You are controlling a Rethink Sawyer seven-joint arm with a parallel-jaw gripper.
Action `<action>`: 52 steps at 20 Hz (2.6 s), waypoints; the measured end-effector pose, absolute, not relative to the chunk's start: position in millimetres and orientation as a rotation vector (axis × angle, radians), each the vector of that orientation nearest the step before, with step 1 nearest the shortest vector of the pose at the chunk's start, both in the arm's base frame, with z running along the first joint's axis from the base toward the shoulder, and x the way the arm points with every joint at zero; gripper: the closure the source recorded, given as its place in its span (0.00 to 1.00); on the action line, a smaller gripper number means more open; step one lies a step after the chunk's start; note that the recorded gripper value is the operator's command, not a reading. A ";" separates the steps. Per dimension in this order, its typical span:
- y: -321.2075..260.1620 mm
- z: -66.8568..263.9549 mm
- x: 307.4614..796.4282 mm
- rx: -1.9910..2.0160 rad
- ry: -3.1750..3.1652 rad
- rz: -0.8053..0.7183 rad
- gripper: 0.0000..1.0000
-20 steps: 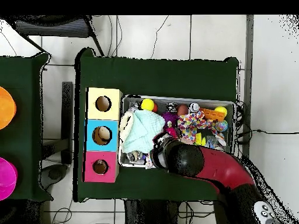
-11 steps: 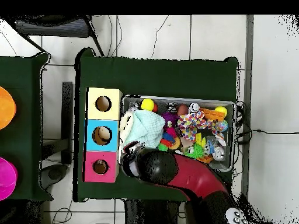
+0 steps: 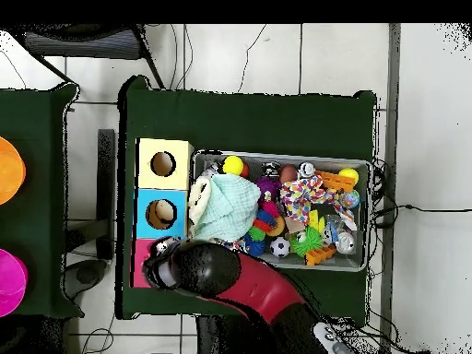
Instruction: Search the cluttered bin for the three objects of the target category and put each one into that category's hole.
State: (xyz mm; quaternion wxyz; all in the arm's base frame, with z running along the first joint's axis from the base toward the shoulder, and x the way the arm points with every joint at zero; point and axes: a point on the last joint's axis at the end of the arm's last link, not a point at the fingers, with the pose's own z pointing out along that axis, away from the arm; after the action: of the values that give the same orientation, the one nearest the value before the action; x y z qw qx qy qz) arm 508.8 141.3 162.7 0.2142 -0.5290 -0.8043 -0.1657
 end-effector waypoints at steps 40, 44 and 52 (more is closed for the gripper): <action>214.0 141.2 446.6 -1.417 -2.181 -0.337 1.00; 206.9 144.6 448.8 -1.434 -2.177 -0.336 1.00; 175.0 144.0 462.7 -1.515 -2.132 -0.363 1.00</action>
State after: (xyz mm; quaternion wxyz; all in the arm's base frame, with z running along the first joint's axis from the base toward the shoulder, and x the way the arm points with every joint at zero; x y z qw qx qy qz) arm 462.7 175.0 144.0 0.2479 -0.5558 -0.7823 -0.1330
